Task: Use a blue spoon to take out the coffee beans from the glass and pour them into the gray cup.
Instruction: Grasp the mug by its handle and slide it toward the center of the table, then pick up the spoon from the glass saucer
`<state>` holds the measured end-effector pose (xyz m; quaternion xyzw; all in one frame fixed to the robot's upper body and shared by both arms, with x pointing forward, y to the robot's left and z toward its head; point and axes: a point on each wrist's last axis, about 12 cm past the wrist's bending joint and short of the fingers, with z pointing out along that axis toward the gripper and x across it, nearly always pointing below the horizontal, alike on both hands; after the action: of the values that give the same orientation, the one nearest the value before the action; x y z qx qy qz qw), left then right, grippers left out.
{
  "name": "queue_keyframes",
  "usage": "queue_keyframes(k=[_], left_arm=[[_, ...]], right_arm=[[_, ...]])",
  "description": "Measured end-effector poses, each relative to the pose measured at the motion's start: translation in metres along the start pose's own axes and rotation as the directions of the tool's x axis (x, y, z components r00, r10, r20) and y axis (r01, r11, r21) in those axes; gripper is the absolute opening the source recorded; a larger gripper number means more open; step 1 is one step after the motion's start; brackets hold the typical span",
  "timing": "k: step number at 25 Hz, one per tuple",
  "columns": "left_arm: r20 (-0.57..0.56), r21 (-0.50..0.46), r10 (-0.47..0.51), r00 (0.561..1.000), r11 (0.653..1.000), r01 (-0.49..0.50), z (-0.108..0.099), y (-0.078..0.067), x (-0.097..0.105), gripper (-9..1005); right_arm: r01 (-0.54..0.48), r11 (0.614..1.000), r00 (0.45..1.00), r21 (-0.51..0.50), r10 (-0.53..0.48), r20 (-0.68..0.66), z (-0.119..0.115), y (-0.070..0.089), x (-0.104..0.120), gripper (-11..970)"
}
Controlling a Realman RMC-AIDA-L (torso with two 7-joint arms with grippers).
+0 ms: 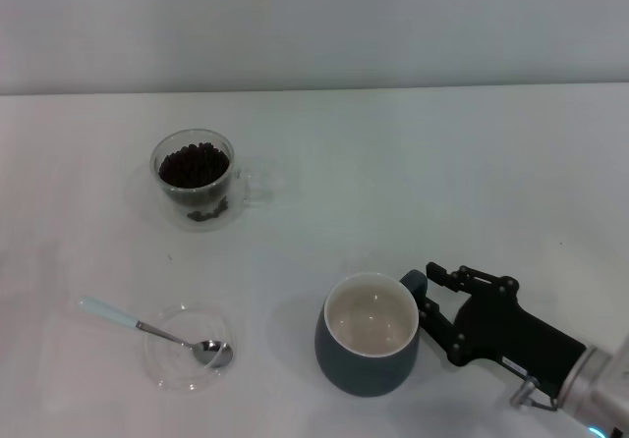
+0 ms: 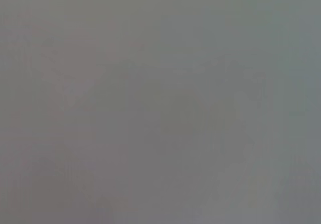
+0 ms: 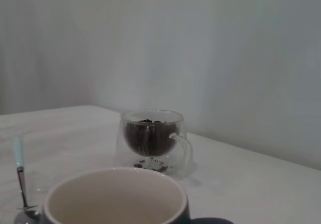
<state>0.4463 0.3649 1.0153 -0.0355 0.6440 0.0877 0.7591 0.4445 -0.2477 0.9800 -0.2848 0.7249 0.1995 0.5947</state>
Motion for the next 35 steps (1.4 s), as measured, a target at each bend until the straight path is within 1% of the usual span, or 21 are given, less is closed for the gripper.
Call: queue_keyframes(k=[9,15,23,28,32,35], left_arm=[[-0.003,-0.008,0.002,1.0,1.0,-0.002,-0.004,0.002,0.001,651],[0.002,-0.007,0.002,1.0,1.0,-0.002,-0.005,0.002,0.0,651],[0.019,-0.004,-0.006,1.0,1.0,0.006,-0.009,0.001,-0.001,651],[0.034,0.004,-0.014,0.999,1.0,0.014,-0.015,0.0,-0.003,651],[0.031,0.012,-0.041,0.999,0.999,0.041,-0.02,-0.003,-0.002,651],[0.039,0.067,-0.104,0.994,0.993,0.101,-0.022,-0.009,-0.003,651]], right_arm=[[-0.01,1.0,1.0,0.009,0.01,0.005,-0.02,-0.001,0.008,366],[-0.015,1.0,1.0,0.008,0.015,0.006,-0.033,0.001,0.013,366],[-0.044,0.998,0.997,0.044,0.041,0.066,-0.07,0.003,0.018,366],[-0.042,0.997,0.994,0.069,0.035,0.099,-0.09,-0.001,0.017,366],[-0.034,0.996,0.99,0.081,0.023,0.138,-0.095,-0.005,0.013,366],[-0.019,0.996,0.984,0.092,0.003,0.18,-0.097,-0.013,0.006,366]])
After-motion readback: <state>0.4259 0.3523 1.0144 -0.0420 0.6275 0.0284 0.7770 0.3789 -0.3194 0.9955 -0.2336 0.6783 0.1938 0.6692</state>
